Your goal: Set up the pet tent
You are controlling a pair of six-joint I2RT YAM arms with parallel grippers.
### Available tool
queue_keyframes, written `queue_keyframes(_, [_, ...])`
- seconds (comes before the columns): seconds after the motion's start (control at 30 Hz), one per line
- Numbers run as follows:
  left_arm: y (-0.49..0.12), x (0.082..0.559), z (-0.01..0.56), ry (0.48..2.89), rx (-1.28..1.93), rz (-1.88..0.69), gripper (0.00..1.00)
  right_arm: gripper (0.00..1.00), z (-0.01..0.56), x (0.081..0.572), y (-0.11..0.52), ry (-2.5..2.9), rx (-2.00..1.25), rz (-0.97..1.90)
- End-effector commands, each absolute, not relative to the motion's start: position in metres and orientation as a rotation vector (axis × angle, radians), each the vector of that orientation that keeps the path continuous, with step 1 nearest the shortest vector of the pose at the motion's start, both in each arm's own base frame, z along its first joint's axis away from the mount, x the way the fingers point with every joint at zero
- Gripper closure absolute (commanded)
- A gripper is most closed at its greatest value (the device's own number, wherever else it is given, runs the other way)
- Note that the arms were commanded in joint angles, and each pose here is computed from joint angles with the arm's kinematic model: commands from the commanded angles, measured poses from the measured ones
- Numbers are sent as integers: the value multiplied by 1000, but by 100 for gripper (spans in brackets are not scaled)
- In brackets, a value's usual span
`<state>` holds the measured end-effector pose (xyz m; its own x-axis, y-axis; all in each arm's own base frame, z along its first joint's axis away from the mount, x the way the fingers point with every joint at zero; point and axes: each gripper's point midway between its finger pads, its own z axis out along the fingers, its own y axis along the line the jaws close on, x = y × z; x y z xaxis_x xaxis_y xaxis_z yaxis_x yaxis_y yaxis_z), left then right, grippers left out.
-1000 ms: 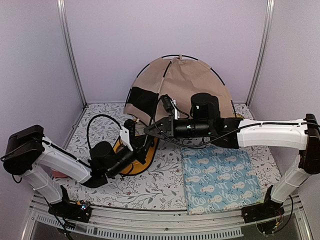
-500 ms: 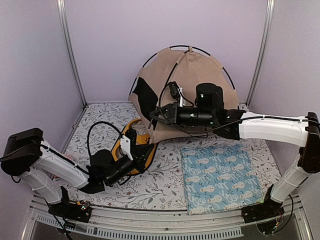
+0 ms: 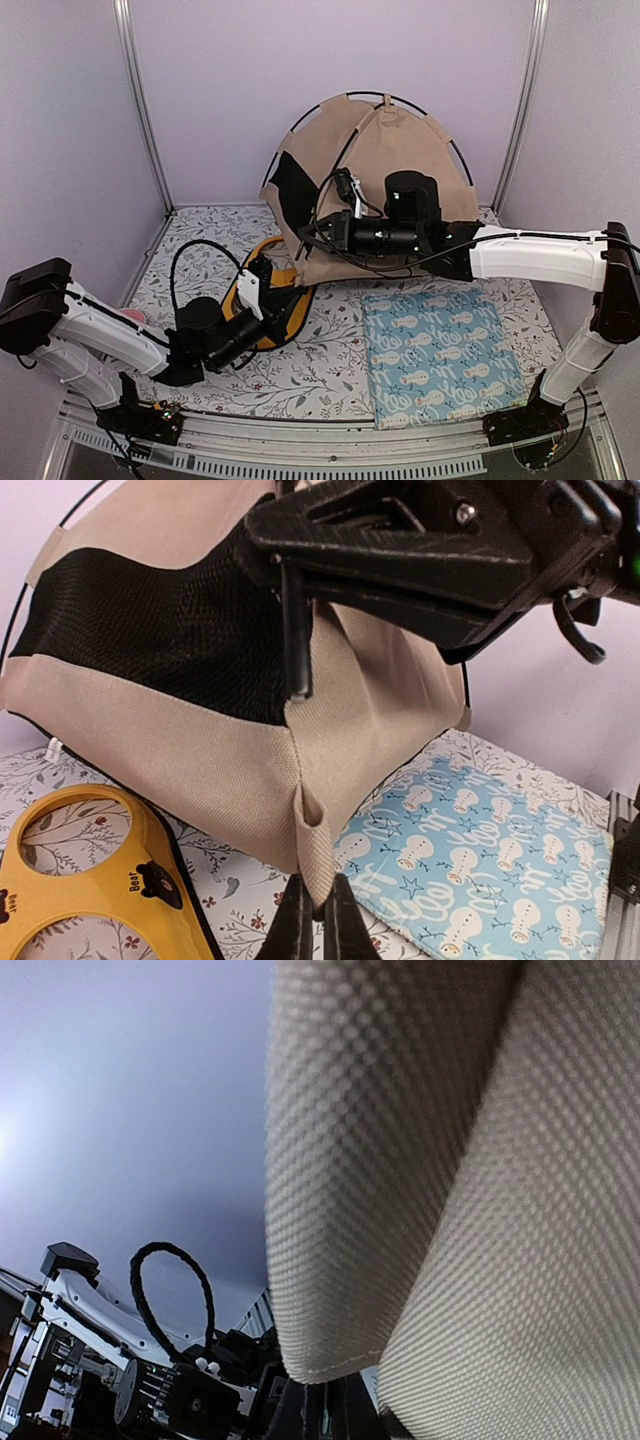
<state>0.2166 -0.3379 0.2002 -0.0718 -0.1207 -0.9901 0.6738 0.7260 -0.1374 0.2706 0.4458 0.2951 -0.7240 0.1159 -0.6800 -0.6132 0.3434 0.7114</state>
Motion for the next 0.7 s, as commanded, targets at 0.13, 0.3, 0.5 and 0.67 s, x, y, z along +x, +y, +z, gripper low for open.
queue_keyframes(0.13, [-342,212,227,1451,472,-697,100,100,267,285,435,2016,-391,1284])
queue_keyframes(0.3, [-343,212,233,1438,476,-694,100,100,261,281,438,2033,-402,1259])
queue_keyframes(0.5, [-341,212,234,1439,476,-687,100,100,256,281,438,2045,-399,1238])
queue_keyframes(0.67, [-340,212,234,1441,476,-689,100,100,256,284,435,2048,-382,1214])
